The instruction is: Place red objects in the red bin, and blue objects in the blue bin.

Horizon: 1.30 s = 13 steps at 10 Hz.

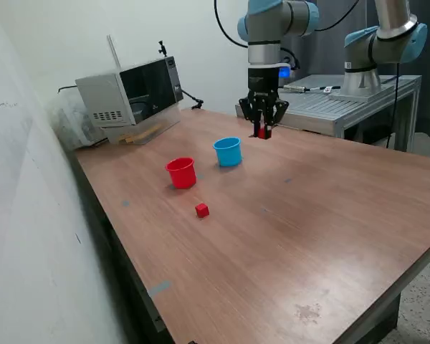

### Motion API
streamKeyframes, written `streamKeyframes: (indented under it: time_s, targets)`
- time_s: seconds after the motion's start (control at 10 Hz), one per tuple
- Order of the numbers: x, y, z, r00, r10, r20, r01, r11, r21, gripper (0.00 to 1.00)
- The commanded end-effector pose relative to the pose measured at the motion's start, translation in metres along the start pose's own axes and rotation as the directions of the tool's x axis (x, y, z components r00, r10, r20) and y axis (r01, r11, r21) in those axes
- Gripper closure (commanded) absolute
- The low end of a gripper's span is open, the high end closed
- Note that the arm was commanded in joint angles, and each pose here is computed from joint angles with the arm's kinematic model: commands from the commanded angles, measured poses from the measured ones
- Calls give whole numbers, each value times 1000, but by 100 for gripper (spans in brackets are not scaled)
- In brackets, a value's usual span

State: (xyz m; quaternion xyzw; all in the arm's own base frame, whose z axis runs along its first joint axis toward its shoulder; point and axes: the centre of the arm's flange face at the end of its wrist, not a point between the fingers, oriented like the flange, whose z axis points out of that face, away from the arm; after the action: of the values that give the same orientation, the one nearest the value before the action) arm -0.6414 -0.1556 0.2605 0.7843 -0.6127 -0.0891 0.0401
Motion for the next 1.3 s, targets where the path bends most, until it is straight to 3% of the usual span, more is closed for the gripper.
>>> streamKeyframes:
  time_s: [0.0,0.3,0.6,0.9,1.1,1.2]
  targets:
    - [-47,24,-33,989,129,67,-123,990,-75,100]
    - [-159,53,1,936,341,92,-333,938,-96,100]
    - [-231,62,33,900,423,103,-414,905,-98,100]
    - [-235,69,49,901,423,91,-415,905,-97,100]
    - [-231,73,60,907,419,43,-414,906,-90,100]
    - [-230,72,62,907,419,43,-414,906,-87,100]
